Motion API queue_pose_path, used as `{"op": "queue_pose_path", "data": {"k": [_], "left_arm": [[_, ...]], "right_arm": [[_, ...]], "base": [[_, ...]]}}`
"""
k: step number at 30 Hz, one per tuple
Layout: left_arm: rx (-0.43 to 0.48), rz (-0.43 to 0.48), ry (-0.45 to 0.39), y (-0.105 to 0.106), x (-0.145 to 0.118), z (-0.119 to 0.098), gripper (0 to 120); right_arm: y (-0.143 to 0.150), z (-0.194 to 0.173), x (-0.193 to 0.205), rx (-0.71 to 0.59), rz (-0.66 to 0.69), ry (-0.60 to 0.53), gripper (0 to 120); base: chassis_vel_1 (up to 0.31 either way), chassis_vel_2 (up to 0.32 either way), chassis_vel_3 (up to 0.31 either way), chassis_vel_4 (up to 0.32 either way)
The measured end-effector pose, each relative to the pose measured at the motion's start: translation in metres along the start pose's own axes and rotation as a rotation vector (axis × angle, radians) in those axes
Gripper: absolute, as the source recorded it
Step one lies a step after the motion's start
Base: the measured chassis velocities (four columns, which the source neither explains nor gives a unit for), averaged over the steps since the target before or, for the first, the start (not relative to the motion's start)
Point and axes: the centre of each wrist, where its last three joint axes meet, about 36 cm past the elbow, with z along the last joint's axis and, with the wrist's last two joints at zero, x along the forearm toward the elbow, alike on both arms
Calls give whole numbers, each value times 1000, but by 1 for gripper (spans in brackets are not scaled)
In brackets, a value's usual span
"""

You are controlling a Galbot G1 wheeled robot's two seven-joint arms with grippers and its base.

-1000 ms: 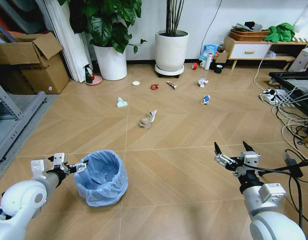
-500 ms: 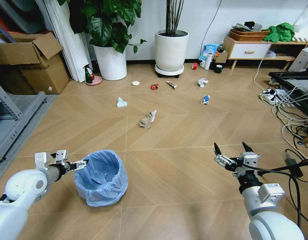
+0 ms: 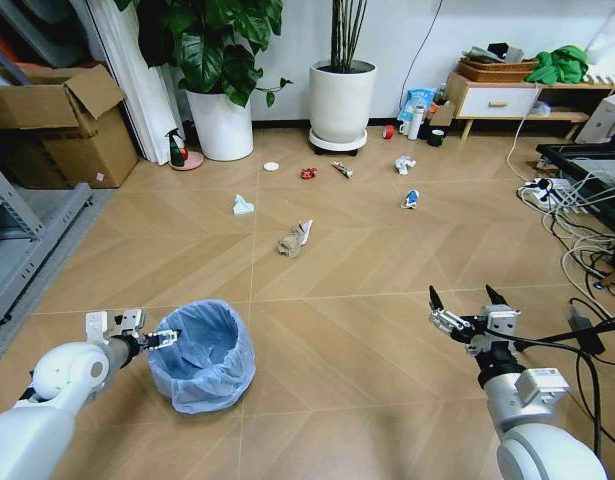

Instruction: Pick up the trash bin and place the garbage on the floor into it.

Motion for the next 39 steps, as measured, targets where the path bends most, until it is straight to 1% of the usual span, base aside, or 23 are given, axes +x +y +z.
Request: {"op": "queue_pose_path", "data": {"k": [6,10,13,15,19,21,24,25,28,29,32,33,35,36,39], "left_arm": [[-18,12,19,5,-4,5,97],[-17,20,22,4,-5,7,91],[-19,27,26,2,-7,8,79],[-19,28,27,1,-7,8,78],[-15,40,28,1,-8,9,56],[-14,41,28,1,-8,9,55],[-13,40,28,1,-8,9,39],[-13,40,28,1,-8,9,39],[-12,41,29,3,-7,10,23],[-12,41,29,3,-7,10,23],[-8,52,27,3,-5,10,10],[-8,52,27,3,-5,10,10],[0,62,26,1,-5,11,2],[6,69,24,-1,-5,11,0],[22,84,14,-4,-4,11,0]], "right_arm": [[1,3,-1,-2,-1,-1,100],[0,4,-3,0,-2,-3,100],[-1,5,-3,2,-1,-2,100],[-1,6,-3,2,-1,-2,100],[0,7,-3,0,0,-4,100],[0,7,-3,1,0,-6,100],[0,8,-4,2,2,-9,100],[0,8,-4,2,2,-9,100],[0,9,-5,1,4,-12,100],[0,9,-5,1,4,-12,100],[1,9,-5,0,5,-12,100],[1,9,-5,0,5,-12,100],[1,9,-5,0,7,-12,100],[1,9,-5,0,10,-10,100],[0,7,-6,-1,19,-3,100]], "base": [[0,0,0,0],[0,0,0,0],[0,0,0,0],[0,0,0,0],[0,0,0,0],[0,0,0,0],[0,0,0,0],[0,0,0,0],[0,0,0,0],[0,0,0,0],[0,0,0,0],[0,0,0,0],[0,0,0,0],[0,0,0,0],[0,0,0,0]]}}
